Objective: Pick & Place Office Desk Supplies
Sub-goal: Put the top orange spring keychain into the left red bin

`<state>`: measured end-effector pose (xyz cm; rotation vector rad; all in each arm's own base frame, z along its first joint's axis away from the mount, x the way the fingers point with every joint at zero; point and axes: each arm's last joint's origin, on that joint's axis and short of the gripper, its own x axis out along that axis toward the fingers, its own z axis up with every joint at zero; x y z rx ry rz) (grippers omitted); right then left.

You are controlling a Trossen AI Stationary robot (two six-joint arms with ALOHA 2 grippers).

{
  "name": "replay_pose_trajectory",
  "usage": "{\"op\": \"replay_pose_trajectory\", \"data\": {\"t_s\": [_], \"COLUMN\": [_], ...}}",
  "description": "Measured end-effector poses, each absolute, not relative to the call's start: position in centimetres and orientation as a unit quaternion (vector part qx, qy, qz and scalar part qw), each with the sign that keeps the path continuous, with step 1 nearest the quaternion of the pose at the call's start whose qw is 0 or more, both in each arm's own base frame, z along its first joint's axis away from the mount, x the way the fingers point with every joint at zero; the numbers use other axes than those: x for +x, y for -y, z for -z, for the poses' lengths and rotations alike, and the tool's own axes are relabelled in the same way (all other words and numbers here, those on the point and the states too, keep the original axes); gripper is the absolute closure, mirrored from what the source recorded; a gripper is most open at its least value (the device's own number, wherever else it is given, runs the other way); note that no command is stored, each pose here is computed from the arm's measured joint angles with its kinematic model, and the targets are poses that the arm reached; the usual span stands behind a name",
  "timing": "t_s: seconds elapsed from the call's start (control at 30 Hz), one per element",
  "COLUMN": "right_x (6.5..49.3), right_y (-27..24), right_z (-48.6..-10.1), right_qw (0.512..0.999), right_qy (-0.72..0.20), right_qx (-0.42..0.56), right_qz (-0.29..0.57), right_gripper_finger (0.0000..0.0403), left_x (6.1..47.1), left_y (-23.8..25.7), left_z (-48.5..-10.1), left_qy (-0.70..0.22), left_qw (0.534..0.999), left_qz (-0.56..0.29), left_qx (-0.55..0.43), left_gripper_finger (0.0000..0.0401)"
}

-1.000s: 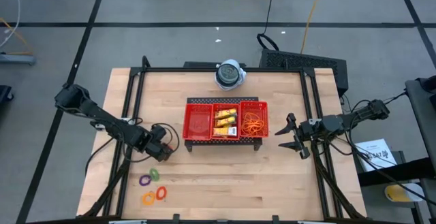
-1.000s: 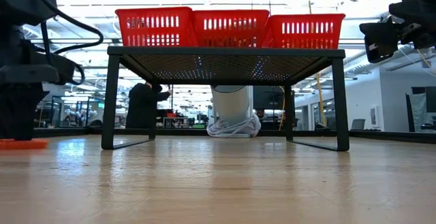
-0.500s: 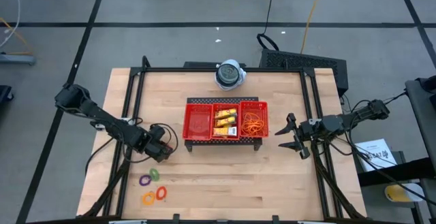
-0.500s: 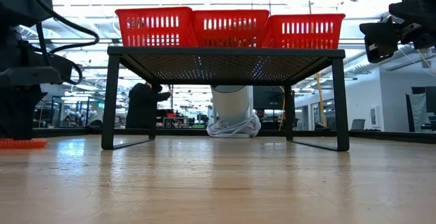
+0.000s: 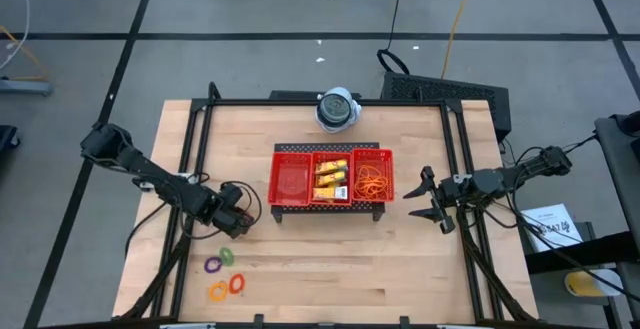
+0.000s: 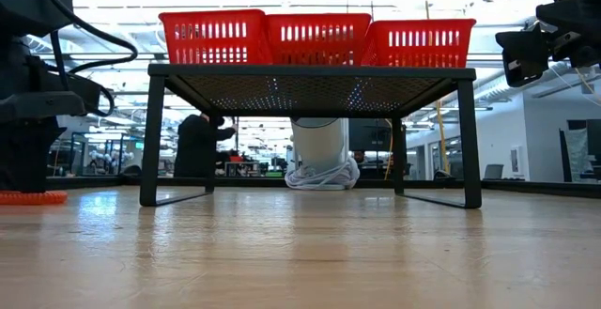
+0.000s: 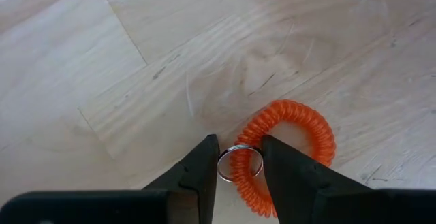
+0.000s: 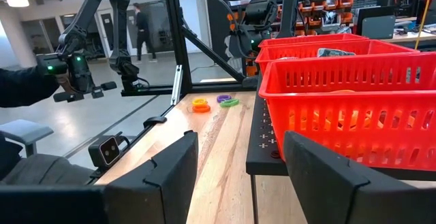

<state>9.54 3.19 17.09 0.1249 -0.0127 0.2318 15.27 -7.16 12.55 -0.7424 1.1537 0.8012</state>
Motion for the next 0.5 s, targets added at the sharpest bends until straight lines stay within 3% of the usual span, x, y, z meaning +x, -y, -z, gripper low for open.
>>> {"op": "replay_pose_trajectory", "data": {"t_s": [0.5], "right_x": [9.54], "right_y": [-3.19], "right_z": [-17.09], "right_qw": [0.991], "right_qy": [0.006], "right_qx": [0.062], "right_qz": [-0.116], "right_gripper_finger": [0.0197], "left_x": [15.30], "left_y": [7.16], "left_z": [-12.55], "left_qy": [-0.517], "left_qw": [0.702], "left_qz": [-0.359], "left_qx": [-0.333], "left_gripper_finger": [0.0284]}}
